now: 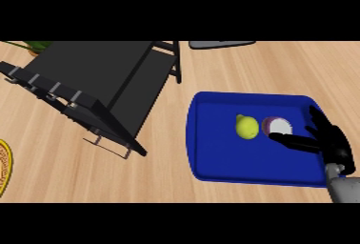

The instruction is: Pick the pear from the tray and place it in the tiered shelf

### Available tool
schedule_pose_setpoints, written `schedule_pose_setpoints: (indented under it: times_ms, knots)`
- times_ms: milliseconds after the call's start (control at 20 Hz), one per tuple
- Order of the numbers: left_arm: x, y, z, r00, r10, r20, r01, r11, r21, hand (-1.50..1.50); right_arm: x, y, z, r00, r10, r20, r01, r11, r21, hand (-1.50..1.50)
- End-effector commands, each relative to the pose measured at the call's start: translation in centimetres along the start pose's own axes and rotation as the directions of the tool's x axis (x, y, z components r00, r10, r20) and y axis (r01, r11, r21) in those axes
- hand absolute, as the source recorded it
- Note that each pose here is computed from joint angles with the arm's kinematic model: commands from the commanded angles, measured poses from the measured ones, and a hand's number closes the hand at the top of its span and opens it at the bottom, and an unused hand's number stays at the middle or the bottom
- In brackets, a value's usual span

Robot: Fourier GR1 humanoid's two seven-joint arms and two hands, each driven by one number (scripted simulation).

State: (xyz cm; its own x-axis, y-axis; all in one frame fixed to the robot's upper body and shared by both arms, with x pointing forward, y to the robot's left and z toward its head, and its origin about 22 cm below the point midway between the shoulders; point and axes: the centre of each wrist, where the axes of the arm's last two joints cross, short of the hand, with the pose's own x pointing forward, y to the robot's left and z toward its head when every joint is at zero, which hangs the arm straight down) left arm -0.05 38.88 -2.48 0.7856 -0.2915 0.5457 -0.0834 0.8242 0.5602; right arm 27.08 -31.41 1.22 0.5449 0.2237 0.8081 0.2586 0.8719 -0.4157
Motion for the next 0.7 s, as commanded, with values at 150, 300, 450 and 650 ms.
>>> schedule_pose_setpoints:
  times_ms: [150, 300, 450, 650]
  knots:
    - [10.4, -3.8, -1.8, 0.859, 0.187, 0.476, -0.091, 0.972, -0.217, 0.0, 2.1, 2.6, -0.2, 0.965, 0.186, -0.183, -0.153, 0.972, 0.179, -1.5]
    - [10.4, -3.4, -1.7, 0.861, 0.164, 0.481, -0.06, 0.973, -0.223, 0.0, 2.1, 1.9, -0.7, 0.862, 0.459, -0.216, -0.422, 0.885, 0.196, -1.5]
    - [11.2, -2.9, -2.1, 0.856, 0.159, 0.493, -0.045, 0.971, -0.235, 0.0, 3.8, 2.2, -1.1, 0.762, 0.591, -0.263, -0.556, 0.806, 0.201, -1.5]
    - [12.0, -3.9, -2.0, 0.839, 0.185, 0.512, -0.04, 0.959, -0.282, 0.0, 5.4, 3.1, -1.3, 0.64, 0.701, -0.314, -0.667, 0.71, 0.226, -1.5]
